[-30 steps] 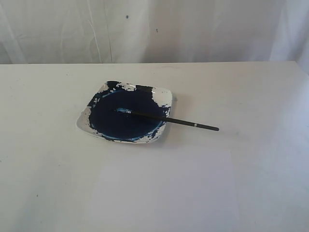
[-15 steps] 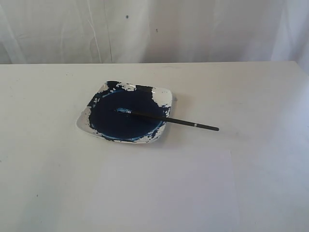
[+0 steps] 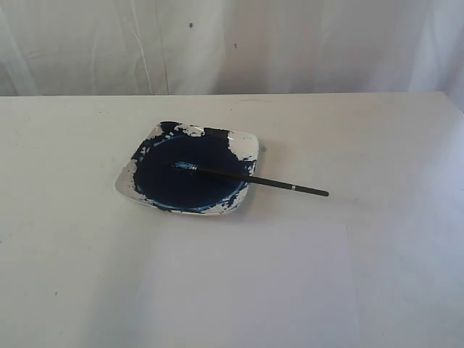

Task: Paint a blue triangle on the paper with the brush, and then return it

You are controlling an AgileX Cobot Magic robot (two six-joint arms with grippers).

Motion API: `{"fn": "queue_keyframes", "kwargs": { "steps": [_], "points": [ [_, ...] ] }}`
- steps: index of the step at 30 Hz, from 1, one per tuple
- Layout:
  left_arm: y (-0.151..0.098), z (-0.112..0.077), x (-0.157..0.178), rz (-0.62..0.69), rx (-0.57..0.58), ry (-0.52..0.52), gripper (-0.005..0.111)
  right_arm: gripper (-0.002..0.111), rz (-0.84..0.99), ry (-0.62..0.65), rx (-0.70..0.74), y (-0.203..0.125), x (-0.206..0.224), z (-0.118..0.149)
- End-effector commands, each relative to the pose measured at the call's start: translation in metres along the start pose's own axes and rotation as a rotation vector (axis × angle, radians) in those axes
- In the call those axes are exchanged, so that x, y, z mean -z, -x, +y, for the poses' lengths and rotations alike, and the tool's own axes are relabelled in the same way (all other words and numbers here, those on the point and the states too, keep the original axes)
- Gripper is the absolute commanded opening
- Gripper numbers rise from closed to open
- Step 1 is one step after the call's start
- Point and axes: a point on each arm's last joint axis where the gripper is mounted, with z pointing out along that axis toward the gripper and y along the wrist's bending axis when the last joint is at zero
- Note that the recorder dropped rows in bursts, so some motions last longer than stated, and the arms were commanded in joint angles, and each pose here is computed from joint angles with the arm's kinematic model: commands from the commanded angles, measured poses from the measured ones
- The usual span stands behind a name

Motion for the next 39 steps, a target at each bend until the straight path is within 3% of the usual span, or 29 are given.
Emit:
{"fn": "queue_keyframes", "kwargs": {
  "steps": [1,8,14,17,24,28,32,39],
  "points": [
    [-0.015,-0.016,-0.048,0.159,0.020,-0.112,0.000,0.000,-0.007,-0.001,0.000,0.001,0.000,0.000],
    [-0.068,-0.037,-0.106,0.501,0.214,-0.298,0.000,0.000,-0.007,-0.001,0.000,0.001,0.000,0.000],
    [-0.125,-0.061,-0.114,0.847,0.418,-0.661,0.000,0.000,-0.007,-0.001,0.000,0.001,0.000,0.000],
    [-0.153,-0.062,-0.110,0.987,0.476,-0.759,0.000,0.000,-0.007,-0.001,0.000,0.001,0.000,0.000],
    [-0.190,-0.053,-0.096,1.149,0.556,-0.723,0.000,0.000,-0.007,-0.001,0.000,0.001,0.000,0.000],
    [-0.204,-0.048,-0.078,1.217,0.526,-0.725,0.000,0.000,-0.007,-0.001,0.000,0.001,0.000,0.000],
    [-0.218,-0.042,-0.052,1.299,0.553,-0.684,0.000,0.000,-0.007,-0.001,0.000,0.001,0.000,0.000],
    [-0.246,-0.043,0.007,1.471,0.485,-0.597,0.000,0.000,-0.007,-0.001,0.000,0.001,0.000,0.000]
  ]
}}
